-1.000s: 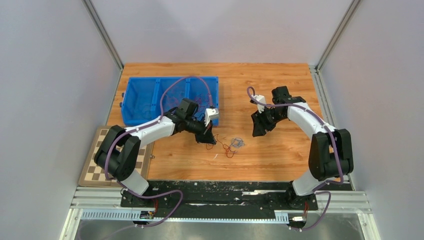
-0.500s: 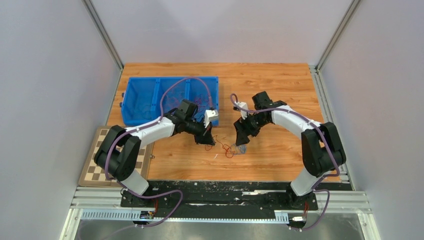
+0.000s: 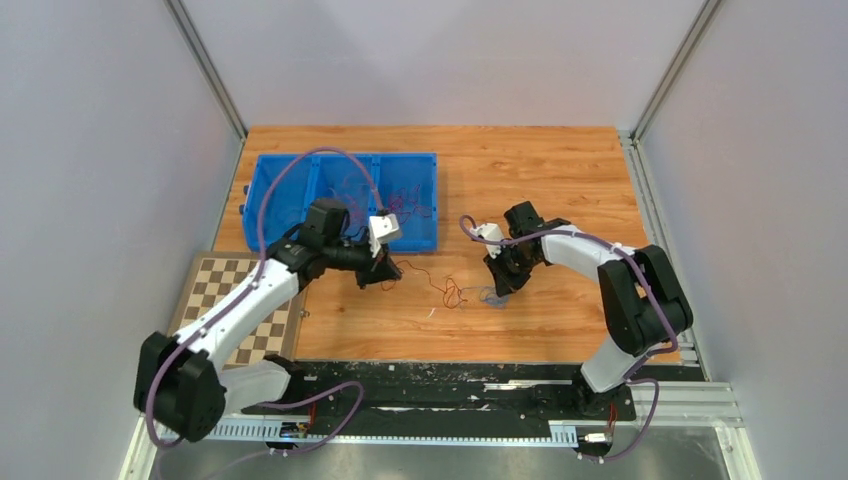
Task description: Untangle the cables
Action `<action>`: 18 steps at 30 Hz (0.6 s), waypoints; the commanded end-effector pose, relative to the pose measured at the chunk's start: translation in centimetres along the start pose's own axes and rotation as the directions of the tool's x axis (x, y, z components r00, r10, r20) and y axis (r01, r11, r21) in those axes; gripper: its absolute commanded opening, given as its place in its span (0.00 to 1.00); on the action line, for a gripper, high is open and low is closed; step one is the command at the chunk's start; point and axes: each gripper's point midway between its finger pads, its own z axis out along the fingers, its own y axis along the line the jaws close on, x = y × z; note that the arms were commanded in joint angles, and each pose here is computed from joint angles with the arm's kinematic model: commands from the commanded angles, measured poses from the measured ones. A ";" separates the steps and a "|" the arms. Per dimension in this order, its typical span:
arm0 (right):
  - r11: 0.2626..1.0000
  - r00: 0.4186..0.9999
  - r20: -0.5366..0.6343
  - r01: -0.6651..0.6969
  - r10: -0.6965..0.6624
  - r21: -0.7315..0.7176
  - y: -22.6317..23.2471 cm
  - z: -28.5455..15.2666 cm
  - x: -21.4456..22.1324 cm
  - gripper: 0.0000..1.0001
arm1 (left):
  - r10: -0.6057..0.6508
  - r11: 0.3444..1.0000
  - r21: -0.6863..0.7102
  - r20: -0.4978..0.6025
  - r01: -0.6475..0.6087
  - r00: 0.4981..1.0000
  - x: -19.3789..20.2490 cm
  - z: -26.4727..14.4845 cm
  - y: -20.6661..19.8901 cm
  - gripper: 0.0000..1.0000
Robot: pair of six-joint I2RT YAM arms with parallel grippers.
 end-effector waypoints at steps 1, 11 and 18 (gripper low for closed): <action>0.977 0.998 -0.017 0.060 -0.058 0.206 -4.7 -2.4 1.4 0.00 | 0.062 0.994 -0.085 -0.038 -0.065 0.997 1.2 -4.8 -0.5 0.00; 0.932 0.997 -0.013 -0.068 0.077 0.356 -12.8 -7.4 7.2 0.00 | 0.181 0.902 -0.398 -0.001 -0.167 0.983 -3.5 -16.6 0.6 0.00; 0.901 0.979 0.052 -0.203 0.198 0.382 -16.9 -10.6 9.9 0.00 | 0.166 0.897 -0.429 0.105 -0.106 0.981 -8.4 -19.8 1.5 0.00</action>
